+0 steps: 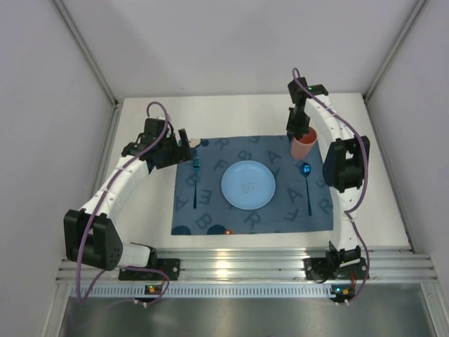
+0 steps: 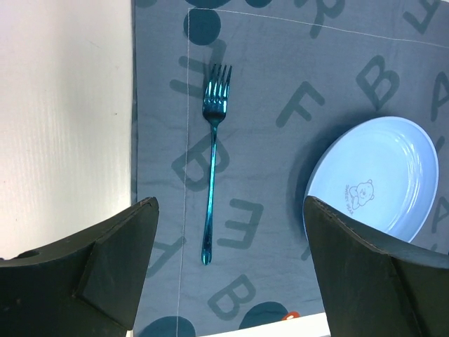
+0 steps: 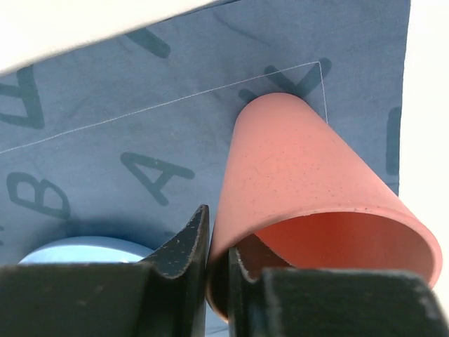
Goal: Set the dinner table for one person
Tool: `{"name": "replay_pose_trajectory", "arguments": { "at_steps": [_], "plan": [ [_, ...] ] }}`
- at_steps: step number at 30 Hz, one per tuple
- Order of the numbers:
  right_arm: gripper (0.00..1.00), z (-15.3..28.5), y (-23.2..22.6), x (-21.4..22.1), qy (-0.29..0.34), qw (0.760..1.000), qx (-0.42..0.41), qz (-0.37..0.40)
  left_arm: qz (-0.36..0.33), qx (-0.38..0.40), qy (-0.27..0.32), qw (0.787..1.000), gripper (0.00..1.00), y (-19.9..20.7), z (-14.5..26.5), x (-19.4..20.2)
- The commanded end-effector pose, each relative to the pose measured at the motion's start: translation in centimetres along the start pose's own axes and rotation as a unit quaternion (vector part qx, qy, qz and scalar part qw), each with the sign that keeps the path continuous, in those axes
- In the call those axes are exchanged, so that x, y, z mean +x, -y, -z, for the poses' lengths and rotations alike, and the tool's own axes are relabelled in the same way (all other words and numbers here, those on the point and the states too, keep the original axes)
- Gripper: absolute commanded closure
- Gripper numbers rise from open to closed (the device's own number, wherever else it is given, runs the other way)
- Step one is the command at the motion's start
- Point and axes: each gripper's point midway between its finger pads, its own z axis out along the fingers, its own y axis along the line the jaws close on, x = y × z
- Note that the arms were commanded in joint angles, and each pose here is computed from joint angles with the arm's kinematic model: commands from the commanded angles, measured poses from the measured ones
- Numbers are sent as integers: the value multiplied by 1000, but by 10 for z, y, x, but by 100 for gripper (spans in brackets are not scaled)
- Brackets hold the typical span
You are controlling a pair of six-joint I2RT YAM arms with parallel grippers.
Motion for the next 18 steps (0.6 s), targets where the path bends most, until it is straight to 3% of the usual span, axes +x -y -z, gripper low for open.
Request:
{"name": "replay_pose_trajectory", "arguments": {
  "at_steps": [1,2,3,6,12,18],
  "plan": [
    [86,3,-25,-14,25,999,-43,-7,-7,5,39,999,11,5,15,-22],
    [78,8,-24,-14,27,999,-44,-6,-7,3,38,999,11,4,14,-21],
    [60,13,-25,-15,30,998,-48,-6,-6,4,39,999,11,5,14,-22],
    [34,25,-24,-14,33,998,-49,-4,-4,5,38,999,11,5,13,-22],
    [30,83,-14,-30,90,995,-48,12,-9,2,35,999,10,6,19,-24],
    [24,190,27,-31,196,980,-24,19,-4,15,25,1000,10,7,19,-12]
  ]
}}
